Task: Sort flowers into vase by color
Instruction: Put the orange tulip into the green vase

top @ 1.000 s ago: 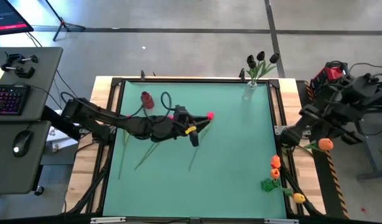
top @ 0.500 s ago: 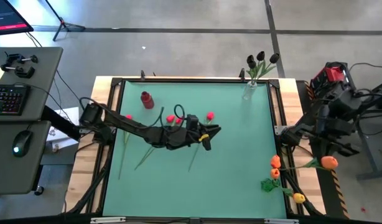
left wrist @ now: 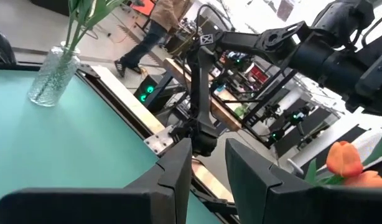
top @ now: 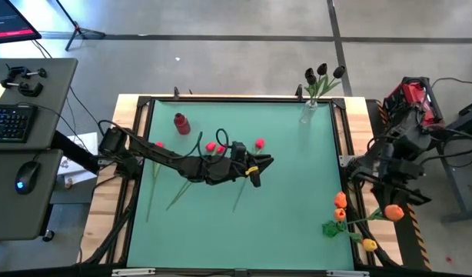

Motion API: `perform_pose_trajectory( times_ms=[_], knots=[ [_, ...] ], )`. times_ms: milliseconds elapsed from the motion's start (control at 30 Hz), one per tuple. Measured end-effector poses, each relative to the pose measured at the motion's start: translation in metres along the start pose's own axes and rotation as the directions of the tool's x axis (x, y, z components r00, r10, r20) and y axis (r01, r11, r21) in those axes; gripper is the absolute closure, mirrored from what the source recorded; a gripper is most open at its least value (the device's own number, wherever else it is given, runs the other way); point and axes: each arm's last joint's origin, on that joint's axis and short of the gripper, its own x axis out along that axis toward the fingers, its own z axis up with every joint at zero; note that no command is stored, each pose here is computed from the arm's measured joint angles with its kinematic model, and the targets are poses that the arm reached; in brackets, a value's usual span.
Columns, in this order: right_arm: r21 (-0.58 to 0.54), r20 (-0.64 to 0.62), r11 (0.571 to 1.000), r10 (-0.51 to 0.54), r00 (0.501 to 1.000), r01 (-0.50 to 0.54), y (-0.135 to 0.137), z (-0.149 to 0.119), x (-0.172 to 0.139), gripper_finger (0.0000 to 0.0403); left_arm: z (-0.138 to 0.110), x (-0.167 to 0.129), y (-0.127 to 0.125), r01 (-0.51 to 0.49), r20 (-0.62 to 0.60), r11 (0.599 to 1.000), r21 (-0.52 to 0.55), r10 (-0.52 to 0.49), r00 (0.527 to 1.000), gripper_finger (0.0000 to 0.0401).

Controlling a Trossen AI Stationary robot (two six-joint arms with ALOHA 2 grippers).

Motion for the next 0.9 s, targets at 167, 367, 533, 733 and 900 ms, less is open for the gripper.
perform_pose_trajectory(
  times_ms=[167,367,533,733,900],
  knots=[
    [0.005,-0.003,1.0,-0.003,1.0,0.003,-0.003,-0.008,0.008,0.0403,-0.001,0.0,-0.001,0.026,-0.021,1.0,-0.001,-0.026,0.999,0.0317],
    [0.069,-0.063,0.998,0.0,0.998,0.005,-0.006,-0.025,0.015,0.0403,-0.001,0.0,-0.001,0.028,-0.023,1.0,-0.002,-0.028,0.999,0.0317],
    [0.171,-0.112,0.985,0.004,0.994,0.015,-0.007,-0.042,0.017,0.0403,-0.001,0.0,-0.001,0.044,-0.037,0.999,-0.005,-0.045,0.998,0.0317],
    [0.233,-0.088,0.972,0.004,0.996,0.017,-0.008,-0.044,0.018,0.0403,-0.001,0.0,-0.001,0.047,-0.04,0.999,-0.021,-0.048,0.998,0.0317],
    [0.294,-0.085,0.956,0.004,0.996,0.021,-0.008,-0.044,0.018,0.0399,-0.001,0.0,-0.002,0.052,-0.034,0.998,-0.025,-0.053,0.998,0.0317]
  ],
)
